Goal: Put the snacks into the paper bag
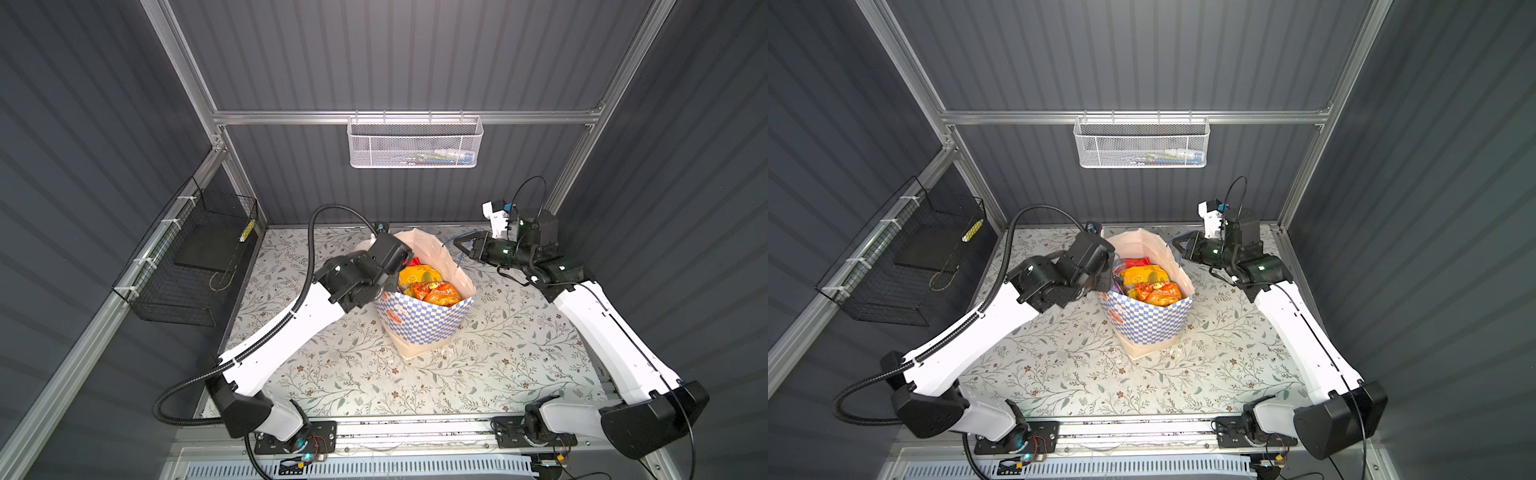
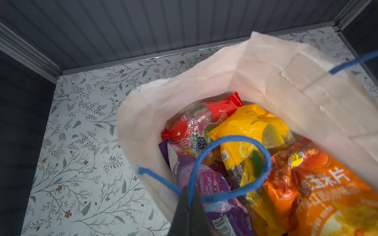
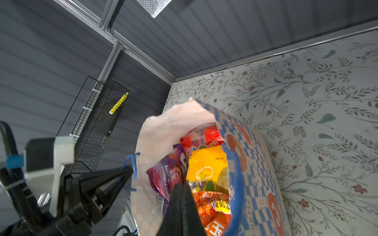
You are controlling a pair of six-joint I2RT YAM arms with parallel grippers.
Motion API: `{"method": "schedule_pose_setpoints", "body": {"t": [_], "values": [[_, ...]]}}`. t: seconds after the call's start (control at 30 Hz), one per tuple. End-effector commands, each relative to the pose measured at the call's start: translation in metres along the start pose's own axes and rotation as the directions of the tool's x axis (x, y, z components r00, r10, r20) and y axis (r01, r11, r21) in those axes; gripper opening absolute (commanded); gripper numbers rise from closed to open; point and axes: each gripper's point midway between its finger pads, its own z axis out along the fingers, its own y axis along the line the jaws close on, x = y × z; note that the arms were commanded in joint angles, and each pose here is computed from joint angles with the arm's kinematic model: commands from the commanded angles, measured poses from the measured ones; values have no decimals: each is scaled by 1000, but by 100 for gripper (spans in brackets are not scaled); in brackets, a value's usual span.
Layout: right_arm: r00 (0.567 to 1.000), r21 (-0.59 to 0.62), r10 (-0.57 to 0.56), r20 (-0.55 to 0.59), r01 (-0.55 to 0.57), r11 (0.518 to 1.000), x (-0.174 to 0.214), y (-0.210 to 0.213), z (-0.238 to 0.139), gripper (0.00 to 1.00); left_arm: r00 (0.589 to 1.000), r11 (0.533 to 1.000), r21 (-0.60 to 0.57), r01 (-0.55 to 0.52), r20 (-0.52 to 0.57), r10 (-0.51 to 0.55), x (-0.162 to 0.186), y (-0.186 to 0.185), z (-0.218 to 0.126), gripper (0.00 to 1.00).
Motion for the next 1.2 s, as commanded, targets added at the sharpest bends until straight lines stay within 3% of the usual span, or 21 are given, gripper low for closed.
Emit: {"method": "schedule_pose_setpoints", "body": {"t": [0.0,0.17,0.3,0.43,0.6,0.97,1.17], "values": [[985,-110,-93,148,109,988,-40,55,-37,0,982,998,38,55,181,-61,-78,18,-36,0],[983,-134,-87,159,109,985,-53,66,-36,0,972,993,103,56,221,-78,-104,13,-53,0],[988,-153,-68,142,90,984,-55,65,-26,0,987,998,-10,65,146,-63,-77,33,-16,0],[993,-156,-43,110,60,986,-42,52,-14,0,990,993,25,112,83,-114,-44,38,9,0],[995,-154,-23,96,38,987,-21,39,-11,0,984,988,40,151,93,-154,-27,48,8,0],[990,-176,-57,133,80,981,-57,68,-14,0,973,979,122,164,142,-180,-99,49,1,0],[994,-164,-37,107,54,985,-30,45,-7,0,956,958,158,237,135,-259,-51,54,5,0]]}}
